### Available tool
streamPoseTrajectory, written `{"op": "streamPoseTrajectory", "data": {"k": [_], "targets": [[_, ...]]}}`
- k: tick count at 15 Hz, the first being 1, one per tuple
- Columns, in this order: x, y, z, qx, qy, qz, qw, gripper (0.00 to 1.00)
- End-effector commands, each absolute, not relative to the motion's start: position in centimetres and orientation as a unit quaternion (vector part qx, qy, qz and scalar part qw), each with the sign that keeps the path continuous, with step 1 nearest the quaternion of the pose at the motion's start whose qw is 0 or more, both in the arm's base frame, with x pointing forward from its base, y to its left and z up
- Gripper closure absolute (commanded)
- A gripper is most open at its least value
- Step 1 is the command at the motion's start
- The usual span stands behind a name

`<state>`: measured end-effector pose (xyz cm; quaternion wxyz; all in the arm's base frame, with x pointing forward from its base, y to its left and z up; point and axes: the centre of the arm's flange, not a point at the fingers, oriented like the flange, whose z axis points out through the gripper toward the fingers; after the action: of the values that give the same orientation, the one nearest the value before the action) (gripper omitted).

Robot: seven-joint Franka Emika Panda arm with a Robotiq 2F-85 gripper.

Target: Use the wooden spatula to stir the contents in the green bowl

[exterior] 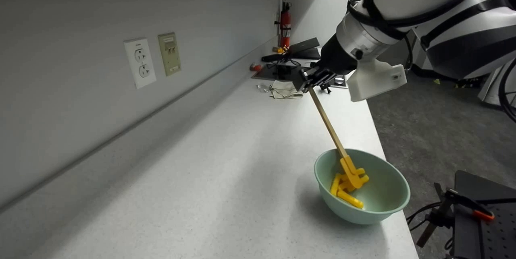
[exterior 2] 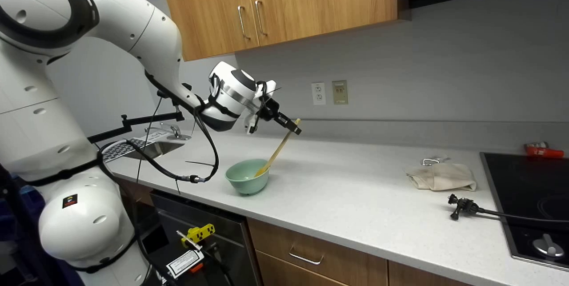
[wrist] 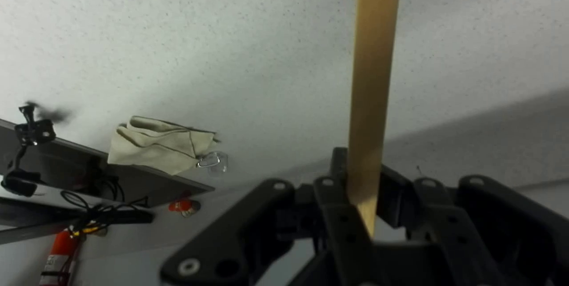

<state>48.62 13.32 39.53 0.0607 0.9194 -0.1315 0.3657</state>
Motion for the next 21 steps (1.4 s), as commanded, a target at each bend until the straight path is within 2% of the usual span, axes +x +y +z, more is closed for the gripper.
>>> {"op": "streamPoseTrajectory", "data": {"k": [1,10,21], "targets": [[47.0,12.9,39.7,0.911,-0.127,0.391,0.037,0.98],[47.4,12.9,39.6,0.923,-0.133,0.350,-0.088,0.98],[45.8,14.0,42.1,0.892,-0.083,0.443,-0.024,0.98]]}}
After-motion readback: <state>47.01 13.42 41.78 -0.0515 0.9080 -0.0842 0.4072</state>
